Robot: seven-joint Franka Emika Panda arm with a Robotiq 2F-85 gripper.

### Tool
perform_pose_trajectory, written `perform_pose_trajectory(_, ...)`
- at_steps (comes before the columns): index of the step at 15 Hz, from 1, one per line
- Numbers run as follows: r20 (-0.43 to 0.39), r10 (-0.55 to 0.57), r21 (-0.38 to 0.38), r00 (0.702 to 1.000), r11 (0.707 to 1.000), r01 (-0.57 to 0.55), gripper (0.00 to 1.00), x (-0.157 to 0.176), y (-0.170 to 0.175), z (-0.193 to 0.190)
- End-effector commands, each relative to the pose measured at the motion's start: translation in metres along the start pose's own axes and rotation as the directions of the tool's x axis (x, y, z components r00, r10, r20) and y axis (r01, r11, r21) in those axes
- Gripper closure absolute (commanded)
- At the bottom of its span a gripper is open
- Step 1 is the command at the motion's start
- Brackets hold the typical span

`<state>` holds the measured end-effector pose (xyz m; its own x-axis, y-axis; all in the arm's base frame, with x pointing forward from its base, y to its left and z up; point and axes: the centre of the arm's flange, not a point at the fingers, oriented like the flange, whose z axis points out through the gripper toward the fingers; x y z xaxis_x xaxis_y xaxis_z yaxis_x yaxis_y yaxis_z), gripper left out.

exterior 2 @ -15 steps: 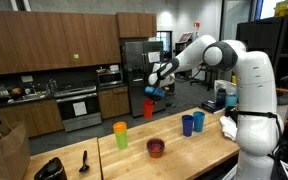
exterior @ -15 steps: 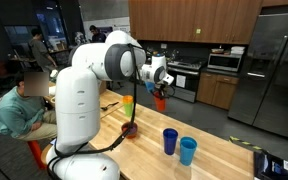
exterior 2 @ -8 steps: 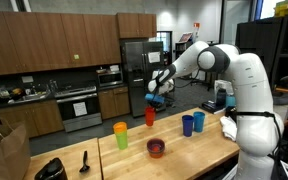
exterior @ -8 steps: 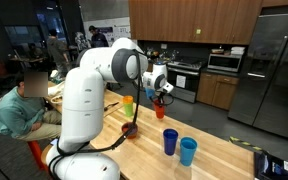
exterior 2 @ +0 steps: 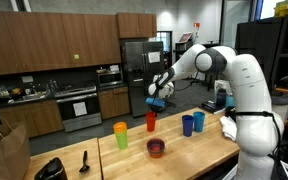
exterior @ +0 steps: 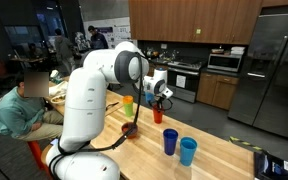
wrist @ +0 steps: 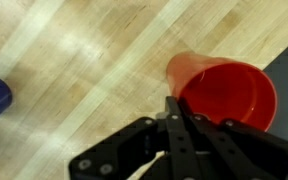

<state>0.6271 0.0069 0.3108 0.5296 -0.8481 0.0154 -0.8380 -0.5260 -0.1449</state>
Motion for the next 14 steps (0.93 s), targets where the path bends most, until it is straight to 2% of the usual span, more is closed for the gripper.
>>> perform_pose_trajectory(1,0.017,0.031,-0.005,0.999,1.000,-0.031,0.71,0.000,0.002,0.002)
perform_pose_trajectory(2,0.019,0.032,-0.006,0.999,0.999,-0.032,0.68,-0.001,0.001,0.001)
perform_pose_trajectory(7,0.011,0.011,-0.004,1.000,1.000,-0.011,0.36,-0.006,-0.004,-0.004)
perform_pose_trajectory(12,0.013,-0.059,0.049,0.998,0.997,0.059,0.02,-0.026,-0.027,-0.024)
perform_pose_trajectory(14,0.000,-0.099,0.086,0.995,0.991,0.099,0.00,-0.039,-0.040,-0.042)
